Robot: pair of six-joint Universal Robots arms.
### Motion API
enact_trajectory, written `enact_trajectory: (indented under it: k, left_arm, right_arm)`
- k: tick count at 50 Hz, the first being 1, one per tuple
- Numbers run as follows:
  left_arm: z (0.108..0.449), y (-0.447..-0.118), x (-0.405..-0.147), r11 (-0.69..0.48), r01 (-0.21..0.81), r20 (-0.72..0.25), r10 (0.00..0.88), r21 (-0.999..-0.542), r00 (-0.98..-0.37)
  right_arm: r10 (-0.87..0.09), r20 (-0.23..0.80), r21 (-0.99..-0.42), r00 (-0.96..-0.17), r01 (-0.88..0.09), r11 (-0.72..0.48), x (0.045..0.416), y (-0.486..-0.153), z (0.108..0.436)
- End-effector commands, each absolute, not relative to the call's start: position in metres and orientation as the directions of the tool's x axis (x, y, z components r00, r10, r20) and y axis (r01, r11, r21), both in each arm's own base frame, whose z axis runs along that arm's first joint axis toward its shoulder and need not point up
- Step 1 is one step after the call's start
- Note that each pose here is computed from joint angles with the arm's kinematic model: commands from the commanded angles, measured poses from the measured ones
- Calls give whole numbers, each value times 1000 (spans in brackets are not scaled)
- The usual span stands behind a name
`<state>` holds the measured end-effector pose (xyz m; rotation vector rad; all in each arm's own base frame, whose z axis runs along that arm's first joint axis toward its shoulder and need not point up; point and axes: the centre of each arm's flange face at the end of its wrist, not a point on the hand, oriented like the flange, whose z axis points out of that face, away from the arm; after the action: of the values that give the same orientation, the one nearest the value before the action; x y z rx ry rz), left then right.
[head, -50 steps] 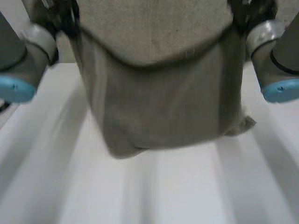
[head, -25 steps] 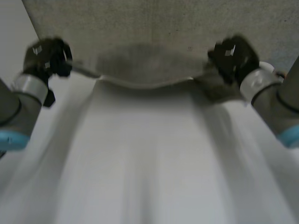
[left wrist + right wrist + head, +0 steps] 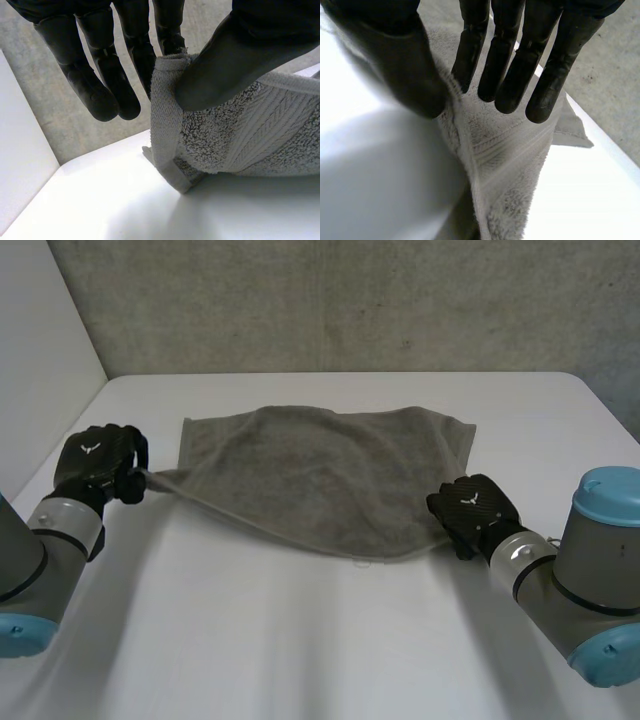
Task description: Fold the towel.
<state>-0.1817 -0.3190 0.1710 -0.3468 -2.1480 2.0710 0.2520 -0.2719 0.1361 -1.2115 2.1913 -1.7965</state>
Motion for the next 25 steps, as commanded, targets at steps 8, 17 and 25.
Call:
enact_trajectory:
  k: [8, 17, 25]
  left_arm:
    - [170, -326, -168, 33, 63, -55, 215, -997, -975]
    - [170, -326, -167, 34, 63, -55, 212, -997, -976]
    - [169, -327, -166, 36, 63, -54, 210, -997, -976]
  right_arm:
    - [-517, 392, -860, -761, -503, 87, 243, -278, 135]
    - [-473, 434, -837, -767, -538, 105, 227, -292, 137]
    - [-450, 496, -794, -743, -598, 112, 212, -305, 136]
